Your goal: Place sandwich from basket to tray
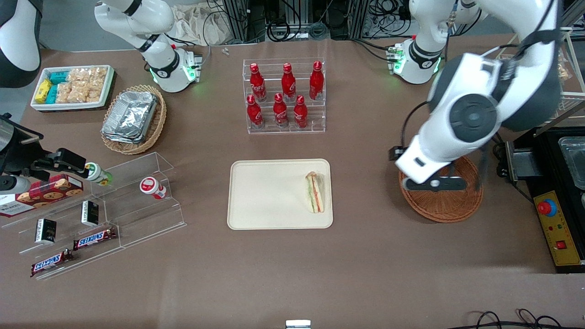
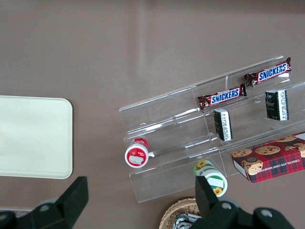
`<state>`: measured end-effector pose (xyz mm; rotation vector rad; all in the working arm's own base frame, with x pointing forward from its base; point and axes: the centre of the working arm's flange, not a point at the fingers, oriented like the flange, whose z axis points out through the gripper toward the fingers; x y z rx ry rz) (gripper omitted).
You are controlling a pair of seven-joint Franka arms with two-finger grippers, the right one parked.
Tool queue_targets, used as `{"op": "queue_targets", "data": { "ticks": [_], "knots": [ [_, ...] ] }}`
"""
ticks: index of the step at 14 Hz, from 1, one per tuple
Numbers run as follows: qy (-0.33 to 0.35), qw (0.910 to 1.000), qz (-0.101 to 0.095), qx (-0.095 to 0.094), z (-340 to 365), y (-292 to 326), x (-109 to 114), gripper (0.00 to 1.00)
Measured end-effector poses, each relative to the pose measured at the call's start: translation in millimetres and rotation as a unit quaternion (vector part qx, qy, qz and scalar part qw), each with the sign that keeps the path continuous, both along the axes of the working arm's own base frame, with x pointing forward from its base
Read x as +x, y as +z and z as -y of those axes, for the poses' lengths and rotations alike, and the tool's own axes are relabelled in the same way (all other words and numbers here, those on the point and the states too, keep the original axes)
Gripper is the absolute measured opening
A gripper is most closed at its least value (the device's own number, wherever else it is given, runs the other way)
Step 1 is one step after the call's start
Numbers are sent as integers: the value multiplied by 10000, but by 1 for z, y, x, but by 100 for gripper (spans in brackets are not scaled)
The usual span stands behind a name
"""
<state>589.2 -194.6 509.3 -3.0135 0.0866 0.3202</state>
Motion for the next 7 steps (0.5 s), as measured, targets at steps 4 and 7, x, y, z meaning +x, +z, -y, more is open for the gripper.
{"op": "queue_targets", "data": {
  "ticks": [4,7],
  "knots": [
    [-278,9994,49,-184,-102,36,7,100],
    [-210,9995,84,-215,-145,56,2,100]
  ]
}}
